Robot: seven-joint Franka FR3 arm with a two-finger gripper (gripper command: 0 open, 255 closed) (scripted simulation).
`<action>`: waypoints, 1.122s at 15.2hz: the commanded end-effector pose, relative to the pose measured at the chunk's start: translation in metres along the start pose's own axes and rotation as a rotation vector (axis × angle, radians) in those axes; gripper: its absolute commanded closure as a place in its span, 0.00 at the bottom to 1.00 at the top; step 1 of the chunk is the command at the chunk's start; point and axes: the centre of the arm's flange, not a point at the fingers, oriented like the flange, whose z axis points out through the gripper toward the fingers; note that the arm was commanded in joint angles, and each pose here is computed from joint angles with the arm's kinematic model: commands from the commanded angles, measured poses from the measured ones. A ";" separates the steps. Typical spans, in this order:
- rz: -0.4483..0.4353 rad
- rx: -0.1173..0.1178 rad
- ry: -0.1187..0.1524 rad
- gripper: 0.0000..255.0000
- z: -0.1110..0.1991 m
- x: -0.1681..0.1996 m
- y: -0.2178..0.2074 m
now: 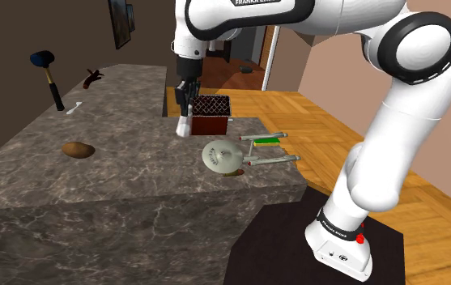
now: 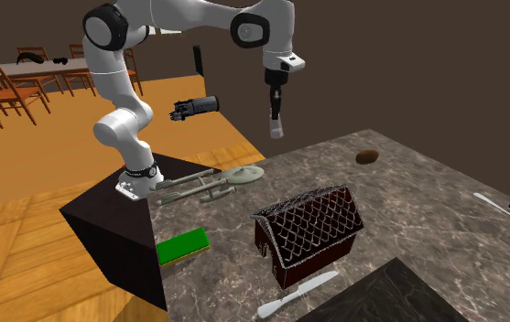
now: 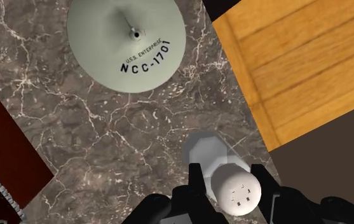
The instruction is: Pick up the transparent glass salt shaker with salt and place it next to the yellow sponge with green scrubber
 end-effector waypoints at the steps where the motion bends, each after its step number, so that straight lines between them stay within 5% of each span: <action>1: -0.001 0.000 0.000 1.00 -0.002 -0.012 0.023; 17: -0.001 0.000 0.000 1.00 -0.019 -0.104 0.213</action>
